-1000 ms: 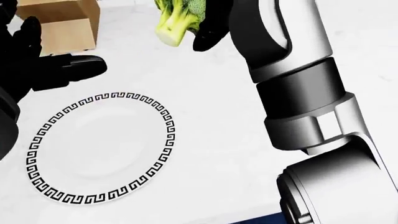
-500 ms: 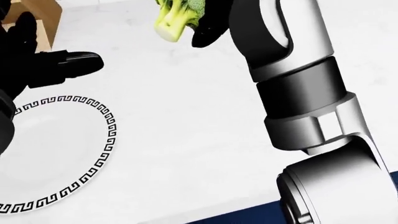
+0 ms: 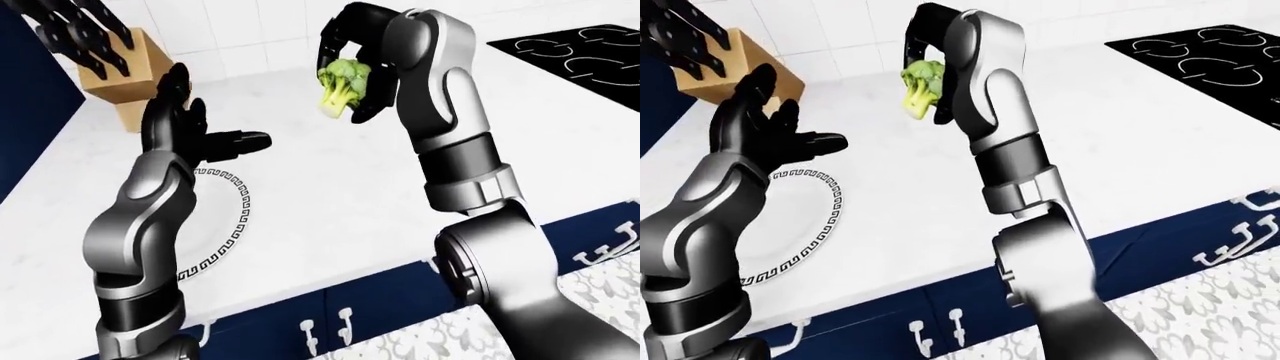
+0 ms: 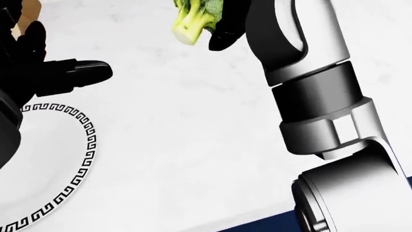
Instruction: Place the broccoli on the top rack of the oven.
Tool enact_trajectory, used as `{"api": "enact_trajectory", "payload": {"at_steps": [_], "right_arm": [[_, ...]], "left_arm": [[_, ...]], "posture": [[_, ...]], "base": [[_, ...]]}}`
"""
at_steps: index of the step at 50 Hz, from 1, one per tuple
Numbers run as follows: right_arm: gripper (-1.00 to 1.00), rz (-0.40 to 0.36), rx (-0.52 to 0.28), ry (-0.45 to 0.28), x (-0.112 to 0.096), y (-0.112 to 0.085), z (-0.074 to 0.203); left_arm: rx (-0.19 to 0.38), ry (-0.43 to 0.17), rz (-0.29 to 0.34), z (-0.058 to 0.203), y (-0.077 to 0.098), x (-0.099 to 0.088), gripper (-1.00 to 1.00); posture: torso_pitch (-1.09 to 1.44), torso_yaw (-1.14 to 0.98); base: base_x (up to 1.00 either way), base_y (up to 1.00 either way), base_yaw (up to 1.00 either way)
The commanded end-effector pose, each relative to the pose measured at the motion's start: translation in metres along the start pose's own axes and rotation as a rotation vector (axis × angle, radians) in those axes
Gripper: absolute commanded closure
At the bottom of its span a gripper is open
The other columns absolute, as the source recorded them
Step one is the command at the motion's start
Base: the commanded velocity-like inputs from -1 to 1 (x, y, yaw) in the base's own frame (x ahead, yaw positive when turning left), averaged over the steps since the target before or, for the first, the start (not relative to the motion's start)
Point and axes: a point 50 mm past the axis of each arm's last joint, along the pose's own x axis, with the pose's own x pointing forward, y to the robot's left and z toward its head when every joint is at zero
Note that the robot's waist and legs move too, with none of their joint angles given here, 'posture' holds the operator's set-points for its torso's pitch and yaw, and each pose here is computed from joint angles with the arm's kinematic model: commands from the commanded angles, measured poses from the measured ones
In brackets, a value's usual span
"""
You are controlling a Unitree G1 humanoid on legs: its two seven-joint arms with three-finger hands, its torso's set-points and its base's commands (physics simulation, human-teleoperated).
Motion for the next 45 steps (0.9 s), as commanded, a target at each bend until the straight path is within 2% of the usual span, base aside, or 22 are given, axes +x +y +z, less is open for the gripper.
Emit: {"api": "enact_trajectory", "payload": {"at_steps": [1, 45], "right_arm": [[1.00, -0.092, -0.024, -0.045, -0.0108, -0.0210, 0.0131], [1.00, -0.094, -0.029, -0.046, -0.0092, -0.0175, 0.0121]], "left_arm": [[-0.002, -0.101, 0.000, 0.0205, 0.0000, -0.0032, -1.00], [-0.004, -0.102, 0.001, 0.0209, 0.0010, -0.0036, -1.00]], "posture": [[0.00, 0.00], [0.00, 0.00]], "base": [[0.00, 0.00, 0.27], [-0.28, 0.00, 0.98]]}}
